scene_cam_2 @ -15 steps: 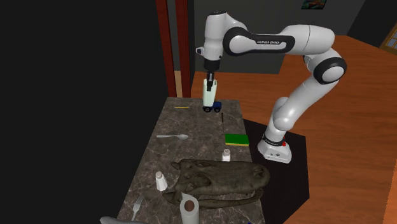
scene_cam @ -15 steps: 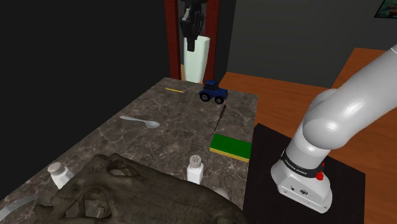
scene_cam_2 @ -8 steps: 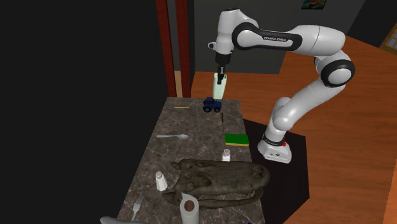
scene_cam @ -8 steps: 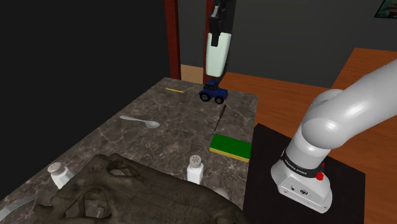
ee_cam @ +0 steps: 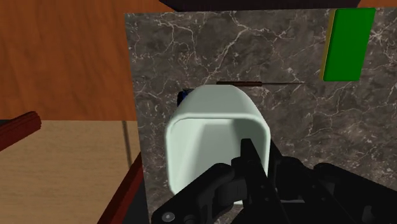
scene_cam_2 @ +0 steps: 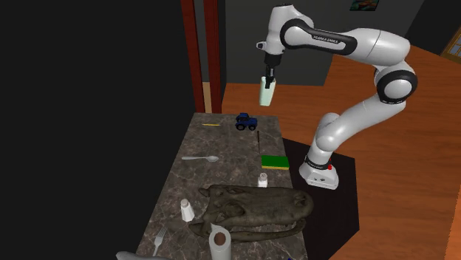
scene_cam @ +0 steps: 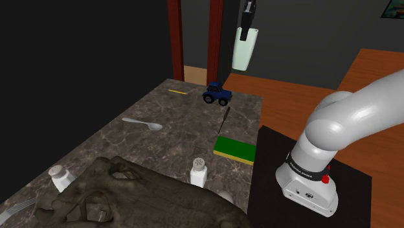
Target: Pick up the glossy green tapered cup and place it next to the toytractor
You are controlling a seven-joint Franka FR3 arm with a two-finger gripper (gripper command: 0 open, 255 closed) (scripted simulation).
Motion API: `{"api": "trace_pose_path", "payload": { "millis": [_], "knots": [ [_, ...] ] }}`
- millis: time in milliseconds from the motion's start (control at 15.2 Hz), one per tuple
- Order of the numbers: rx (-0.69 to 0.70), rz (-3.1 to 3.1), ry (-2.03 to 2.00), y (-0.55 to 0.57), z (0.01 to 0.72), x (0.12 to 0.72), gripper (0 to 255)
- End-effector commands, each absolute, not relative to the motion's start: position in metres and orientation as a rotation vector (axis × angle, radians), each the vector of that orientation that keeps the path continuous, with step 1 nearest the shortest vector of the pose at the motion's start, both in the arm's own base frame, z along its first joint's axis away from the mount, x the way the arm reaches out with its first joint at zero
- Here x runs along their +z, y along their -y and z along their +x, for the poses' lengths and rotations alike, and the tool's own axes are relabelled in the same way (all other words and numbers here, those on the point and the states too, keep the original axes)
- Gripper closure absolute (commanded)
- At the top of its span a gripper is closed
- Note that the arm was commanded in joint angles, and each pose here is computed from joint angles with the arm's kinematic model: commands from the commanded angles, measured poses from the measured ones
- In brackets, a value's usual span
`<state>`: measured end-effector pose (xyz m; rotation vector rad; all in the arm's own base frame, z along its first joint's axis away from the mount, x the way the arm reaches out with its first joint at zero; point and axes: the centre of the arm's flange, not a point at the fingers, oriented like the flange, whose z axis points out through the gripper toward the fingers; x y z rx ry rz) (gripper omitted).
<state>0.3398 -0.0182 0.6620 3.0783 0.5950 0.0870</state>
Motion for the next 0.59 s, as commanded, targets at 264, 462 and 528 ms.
{"api": "trace_pose_path", "payload": {
  "millis": [264, 462, 528],
  "knots": [
    [0.087, 3.078, -0.597, 0.092, 0.317, 0.666, 255],
    [0.087, 3.078, -0.597, 0.130, 0.306, 0.669, 255],
    [0.087, 3.078, -0.597, 0.142, 0.302, 0.670, 255]
  ]
}}
